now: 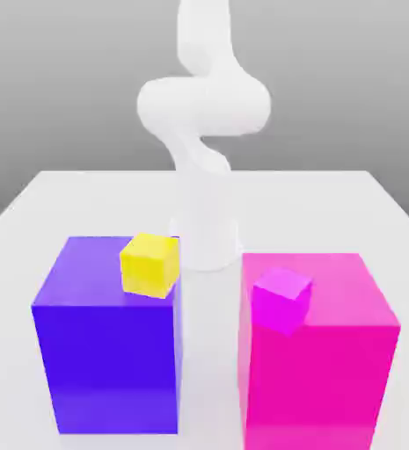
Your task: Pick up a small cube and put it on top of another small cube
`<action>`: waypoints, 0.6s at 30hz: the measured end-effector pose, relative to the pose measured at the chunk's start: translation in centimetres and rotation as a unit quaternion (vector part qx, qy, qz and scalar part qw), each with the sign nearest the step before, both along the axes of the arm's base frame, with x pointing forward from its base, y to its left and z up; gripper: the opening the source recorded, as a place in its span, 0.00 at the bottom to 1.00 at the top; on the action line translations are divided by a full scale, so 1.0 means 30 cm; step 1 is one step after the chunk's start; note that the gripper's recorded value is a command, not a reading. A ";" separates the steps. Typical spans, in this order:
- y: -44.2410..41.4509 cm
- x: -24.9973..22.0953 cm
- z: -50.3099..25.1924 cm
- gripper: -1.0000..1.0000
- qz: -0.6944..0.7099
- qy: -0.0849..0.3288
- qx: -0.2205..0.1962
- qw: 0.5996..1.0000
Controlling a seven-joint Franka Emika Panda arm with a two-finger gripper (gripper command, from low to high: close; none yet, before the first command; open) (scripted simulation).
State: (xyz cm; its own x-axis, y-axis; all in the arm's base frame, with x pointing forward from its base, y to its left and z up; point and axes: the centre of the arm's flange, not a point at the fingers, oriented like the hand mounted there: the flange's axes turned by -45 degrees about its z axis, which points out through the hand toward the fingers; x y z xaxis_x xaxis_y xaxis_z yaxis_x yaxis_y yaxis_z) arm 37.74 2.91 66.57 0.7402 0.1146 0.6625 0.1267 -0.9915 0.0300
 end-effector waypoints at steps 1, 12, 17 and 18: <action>0.047 0.037 -0.067 0.50 0.030 0.015 -0.010 0.999; 0.579 0.090 -0.805 0.50 0.335 0.146 -0.125 0.922; 0.765 -0.062 -1.133 0.50 0.463 0.191 -0.181 0.846; 0.793 -0.101 -1.196 0.50 0.487 0.199 -0.192 0.828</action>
